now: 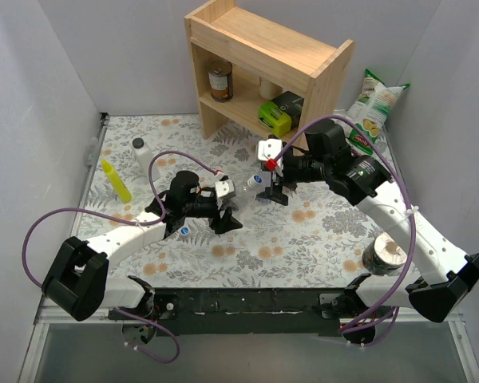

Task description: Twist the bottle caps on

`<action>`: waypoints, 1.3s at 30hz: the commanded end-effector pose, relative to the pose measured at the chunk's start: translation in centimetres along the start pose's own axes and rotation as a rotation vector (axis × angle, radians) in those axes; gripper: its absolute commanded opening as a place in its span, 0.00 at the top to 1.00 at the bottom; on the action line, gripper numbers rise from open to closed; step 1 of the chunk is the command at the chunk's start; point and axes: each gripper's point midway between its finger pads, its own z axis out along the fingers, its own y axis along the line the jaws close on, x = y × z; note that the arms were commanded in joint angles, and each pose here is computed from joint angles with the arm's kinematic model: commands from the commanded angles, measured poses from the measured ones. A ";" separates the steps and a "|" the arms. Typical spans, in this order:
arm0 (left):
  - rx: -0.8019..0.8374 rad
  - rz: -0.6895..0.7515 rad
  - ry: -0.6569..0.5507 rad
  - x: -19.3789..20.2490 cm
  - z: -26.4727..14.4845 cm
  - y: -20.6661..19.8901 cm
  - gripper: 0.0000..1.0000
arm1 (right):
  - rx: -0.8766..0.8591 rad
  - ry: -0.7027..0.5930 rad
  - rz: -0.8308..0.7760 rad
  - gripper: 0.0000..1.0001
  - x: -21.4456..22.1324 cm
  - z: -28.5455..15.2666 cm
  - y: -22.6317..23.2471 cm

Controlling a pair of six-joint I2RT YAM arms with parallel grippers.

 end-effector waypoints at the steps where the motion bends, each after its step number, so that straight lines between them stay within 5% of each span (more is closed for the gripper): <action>1: 0.006 0.063 -0.049 -3.0 0.0 0.4 1.00 | -0.006 -0.117 -0.104 0.03 -2.6 0.7 -0.4; 15: -0.048 0.051 -0.102 -5.5 0.2 1.9 1.00 | -0.060 -0.106 -0.073 0.05 -1.2 1.4 1.3; 35: -0.149 -0.035 -0.164 -6.5 -1.7 4.0 1.00 | -0.164 0.070 0.019 0.12 2.2 -1.1 4.9; 39: -0.067 0.057 -0.103 -4.5 -1.5 2.3 1.00 | 0.014 0.069 0.042 0.10 1.0 -1.8 1.2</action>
